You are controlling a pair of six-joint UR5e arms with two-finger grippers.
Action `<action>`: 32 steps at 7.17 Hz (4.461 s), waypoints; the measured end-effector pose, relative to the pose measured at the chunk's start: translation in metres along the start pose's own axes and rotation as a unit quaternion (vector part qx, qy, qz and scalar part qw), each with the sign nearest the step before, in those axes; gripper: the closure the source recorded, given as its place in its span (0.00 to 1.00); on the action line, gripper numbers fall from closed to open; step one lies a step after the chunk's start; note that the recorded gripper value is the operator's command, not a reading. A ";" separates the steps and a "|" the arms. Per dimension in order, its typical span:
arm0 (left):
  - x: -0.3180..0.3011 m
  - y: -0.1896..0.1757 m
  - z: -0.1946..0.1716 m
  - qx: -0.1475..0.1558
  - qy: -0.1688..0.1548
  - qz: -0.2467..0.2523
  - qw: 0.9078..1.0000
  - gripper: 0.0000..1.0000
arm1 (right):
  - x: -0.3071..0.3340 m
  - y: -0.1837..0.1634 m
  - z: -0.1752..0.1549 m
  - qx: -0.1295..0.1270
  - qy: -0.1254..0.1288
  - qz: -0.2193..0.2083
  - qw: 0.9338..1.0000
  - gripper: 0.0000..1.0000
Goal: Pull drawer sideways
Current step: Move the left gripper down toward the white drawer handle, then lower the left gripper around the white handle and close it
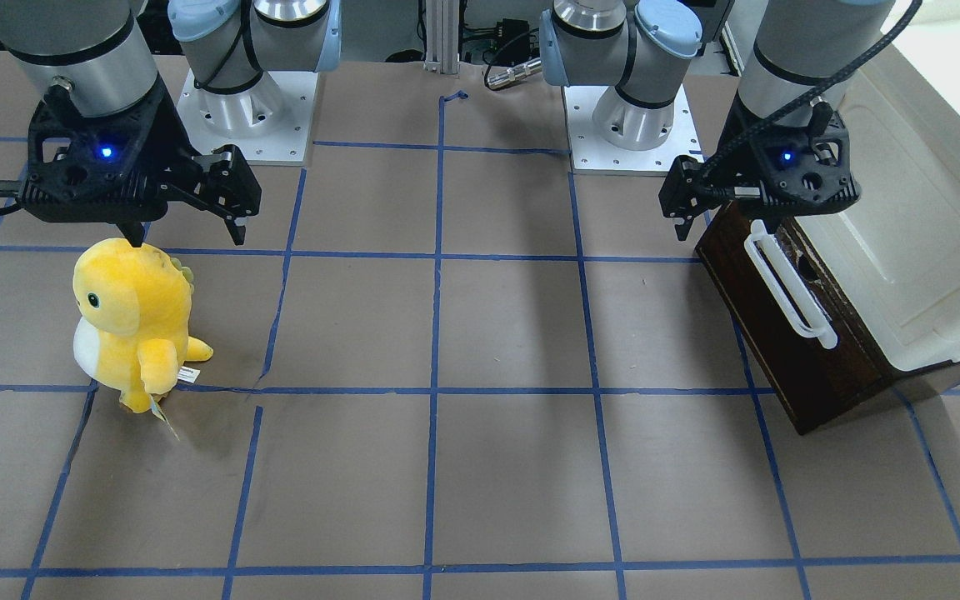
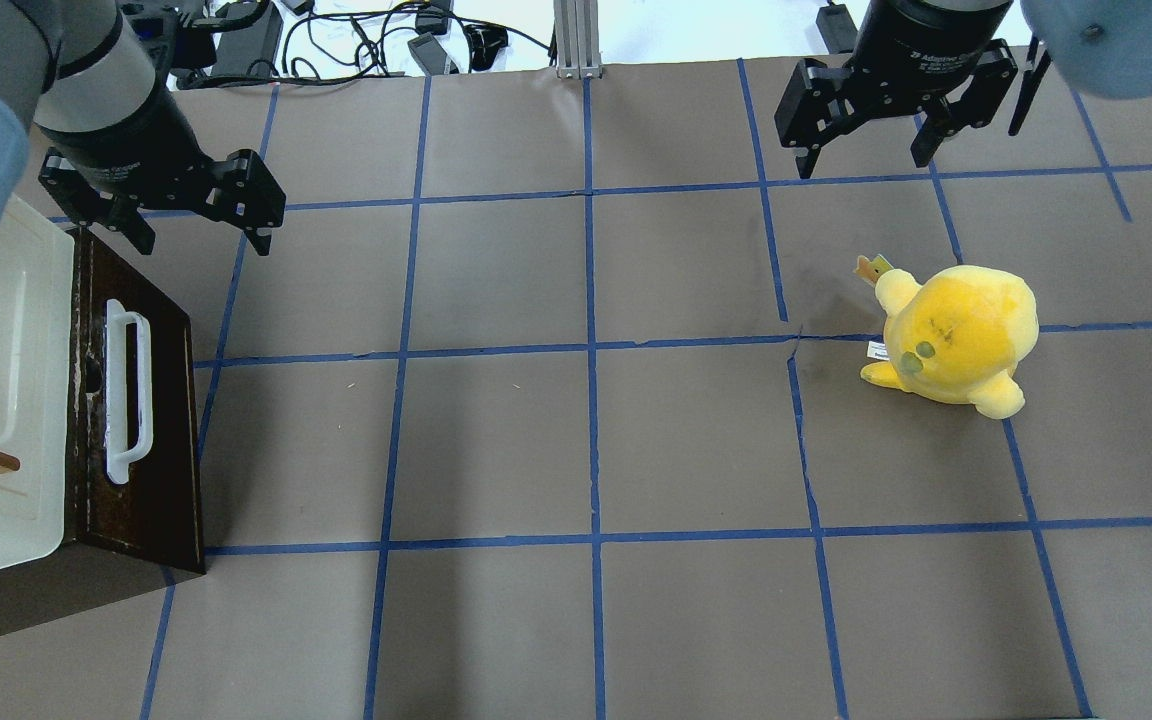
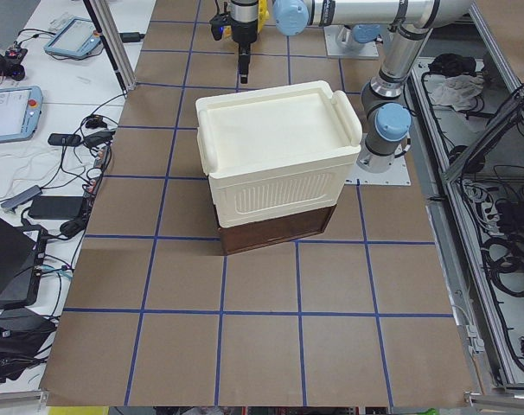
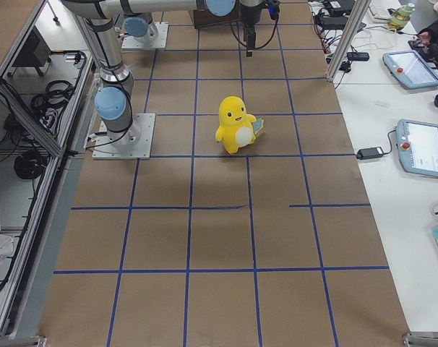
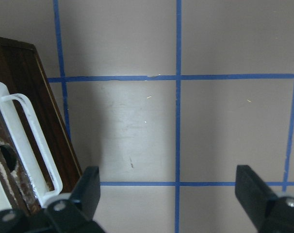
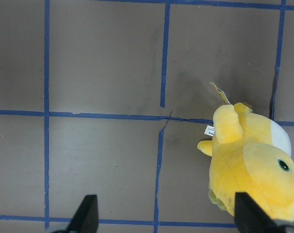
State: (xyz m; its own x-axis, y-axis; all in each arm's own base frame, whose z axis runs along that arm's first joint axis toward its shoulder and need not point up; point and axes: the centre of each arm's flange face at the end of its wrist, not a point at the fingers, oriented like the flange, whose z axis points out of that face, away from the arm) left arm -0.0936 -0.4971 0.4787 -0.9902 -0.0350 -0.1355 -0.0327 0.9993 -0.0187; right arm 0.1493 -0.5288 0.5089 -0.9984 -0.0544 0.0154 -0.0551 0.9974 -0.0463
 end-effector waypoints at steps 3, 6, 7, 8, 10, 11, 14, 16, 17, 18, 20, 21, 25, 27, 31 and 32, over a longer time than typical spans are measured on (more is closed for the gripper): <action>0.011 -0.010 0.039 -0.003 -0.015 -0.028 0.999 0.00 | 0.000 0.000 0.000 0.000 0.000 0.000 1.000 0.00; 0.018 -0.029 0.098 -0.045 -0.096 -0.079 0.991 0.00 | 0.000 0.000 0.000 0.000 0.000 0.000 1.000 0.00; 0.021 -0.033 0.118 -0.057 -0.129 -0.086 0.986 0.00 | 0.000 0.000 0.000 0.000 0.000 0.000 1.000 0.00; 0.025 -0.037 0.141 -0.068 -0.167 -0.102 0.978 0.00 | 0.000 0.000 0.000 0.000 0.000 0.000 1.000 0.00; 0.027 -0.042 0.184 -0.083 -0.232 -0.139 0.959 0.00 | 0.000 0.000 0.000 0.000 0.000 0.000 1.000 0.00; 0.025 -0.045 0.197 -0.082 -0.264 -0.147 0.950 0.00 | 0.000 0.000 0.000 0.000 0.000 0.000 1.000 0.00; 0.017 -0.053 0.218 -0.071 -0.337 -0.156 0.926 0.13 | 0.000 0.000 0.000 0.000 0.000 0.000 1.000 0.00; 0.016 -0.056 0.226 -0.069 -0.349 -0.162 0.920 0.17 | 0.000 0.000 0.000 0.000 0.000 0.000 1.000 0.00; 0.015 -0.057 0.226 -0.068 -0.352 -0.163 0.919 0.17 | 0.000 0.000 0.000 0.000 0.000 0.000 1.000 0.00; 0.012 -0.058 0.225 -0.067 -0.356 -0.164 0.918 0.17 | 0.000 0.000 0.000 0.000 0.000 0.000 1.000 0.00; 0.006 -0.058 0.227 -0.071 -0.359 -0.167 0.916 0.17 | 0.000 0.000 0.000 0.000 0.000 0.000 1.000 0.00; 0.003 -0.058 0.229 -0.074 -0.360 -0.170 0.914 0.17 | 0.000 0.000 0.000 0.000 0.000 0.000 1.000 0.00; -0.009 -0.055 0.237 -0.087 -0.365 -0.196 0.906 0.18 | 0.000 0.000 0.000 0.000 0.000 0.000 1.000 0.00; -0.009 -0.052 0.238 -0.094 -0.366 -0.199 0.904 0.25 | 0.000 0.000 0.000 0.000 0.000 0.000 1.000 0.00; -0.009 -0.044 0.241 -0.113 -0.371 -0.205 0.899 0.25 | 0.000 0.000 0.000 0.000 0.000 0.000 1.000 0.00; -0.009 -0.043 0.241 -0.116 -0.372 -0.206 0.898 0.25 | 0.000 0.000 0.000 0.000 0.000 0.000 1.000 0.00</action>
State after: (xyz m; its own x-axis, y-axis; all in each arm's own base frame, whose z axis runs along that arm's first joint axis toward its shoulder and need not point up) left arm -0.0504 -0.5434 0.2423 -0.5254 -0.3150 -0.7904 -0.4882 0.8724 -0.0232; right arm 0.1493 -0.5288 0.5089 -0.9984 -0.0545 0.0160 -0.0552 0.9974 -0.0463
